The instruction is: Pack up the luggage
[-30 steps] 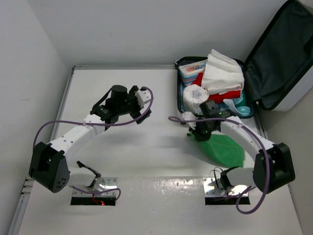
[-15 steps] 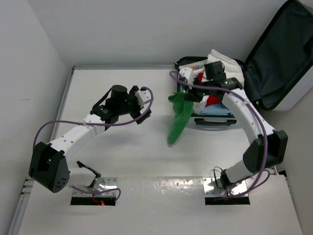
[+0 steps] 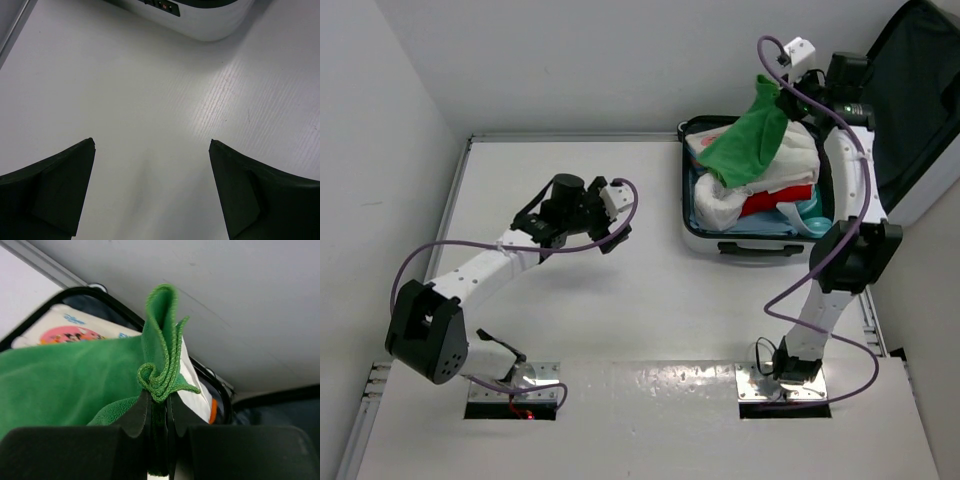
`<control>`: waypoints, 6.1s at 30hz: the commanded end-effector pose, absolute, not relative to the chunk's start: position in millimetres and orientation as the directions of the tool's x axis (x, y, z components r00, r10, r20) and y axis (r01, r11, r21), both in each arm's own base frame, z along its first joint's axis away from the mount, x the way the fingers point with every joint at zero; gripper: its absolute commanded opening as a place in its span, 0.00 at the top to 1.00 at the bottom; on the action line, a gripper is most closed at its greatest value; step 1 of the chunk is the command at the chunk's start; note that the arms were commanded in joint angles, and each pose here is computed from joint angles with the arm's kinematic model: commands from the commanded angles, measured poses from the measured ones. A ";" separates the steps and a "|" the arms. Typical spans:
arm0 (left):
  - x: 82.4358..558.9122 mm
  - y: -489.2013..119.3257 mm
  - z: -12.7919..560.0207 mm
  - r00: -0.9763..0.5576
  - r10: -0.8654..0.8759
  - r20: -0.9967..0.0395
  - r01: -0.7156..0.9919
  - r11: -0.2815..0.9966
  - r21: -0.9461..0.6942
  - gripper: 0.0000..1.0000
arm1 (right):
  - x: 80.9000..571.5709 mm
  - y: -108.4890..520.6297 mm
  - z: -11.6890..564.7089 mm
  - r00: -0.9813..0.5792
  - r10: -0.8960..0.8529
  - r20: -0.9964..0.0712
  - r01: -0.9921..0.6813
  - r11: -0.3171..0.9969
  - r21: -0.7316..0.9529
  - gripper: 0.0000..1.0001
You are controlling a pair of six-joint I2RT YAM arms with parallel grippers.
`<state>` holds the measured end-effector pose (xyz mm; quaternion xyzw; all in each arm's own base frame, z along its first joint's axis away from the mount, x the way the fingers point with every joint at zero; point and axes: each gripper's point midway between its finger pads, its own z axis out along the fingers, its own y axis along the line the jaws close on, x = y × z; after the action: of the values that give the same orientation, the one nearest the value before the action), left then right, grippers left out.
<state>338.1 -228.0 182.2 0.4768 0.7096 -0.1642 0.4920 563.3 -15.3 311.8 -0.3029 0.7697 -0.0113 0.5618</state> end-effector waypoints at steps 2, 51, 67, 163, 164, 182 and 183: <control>351.9 -229.9 206.9 0.004 0.488 -0.873 0.821 0.496 0.281 0.03 | 560.9 -42.3 319.3 -0.164 -0.537 -0.828 -0.407 0.801 -0.439 1.00; 380.4 -225.3 211.6 -0.087 0.482 -0.872 0.803 0.552 0.225 0.02 | 491.0 -339.0 515.1 -0.653 -0.740 -0.164 0.310 -0.064 -0.949 0.52; 402.0 -195.0 205.7 -0.241 0.398 -0.885 0.712 0.692 0.118 0.02 | 523.4 -81.9 400.2 -0.200 -0.895 -0.398 -0.014 0.409 -0.913 1.00; 326.5 -603.1 95.5 0.487 0.356 -0.798 0.867 -0.088 0.490 0.45 | 229.8 -132.2 279.8 -0.398 0.320 -0.860 0.042 0.943 0.332 0.50; 324.2 -599.5 107.6 0.493 0.346 -0.798 0.863 -0.081 0.498 0.45 | 229.9 -131.7 275.4 -0.403 0.328 -0.855 0.042 0.939 0.340 0.50; 307.2 -593.2 127.9 0.520 0.305 -0.798 0.851 -0.105 0.514 0.45 | 230.5 -130.5 264.9 -0.394 0.341 -0.854 0.043 0.934 0.353 0.50; 310.6 -594.4 124.0 0.528 0.313 -0.790 0.845 -0.103 0.524 0.45 | 230.4 -131.1 264.2 -0.395 0.342 -0.853 0.046 0.934 0.354 0.50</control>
<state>299.5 -584.9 111.1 0.7043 0.4308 -0.2608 0.5004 231.5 -130.4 254.9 0.1398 0.8260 0.1569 0.5230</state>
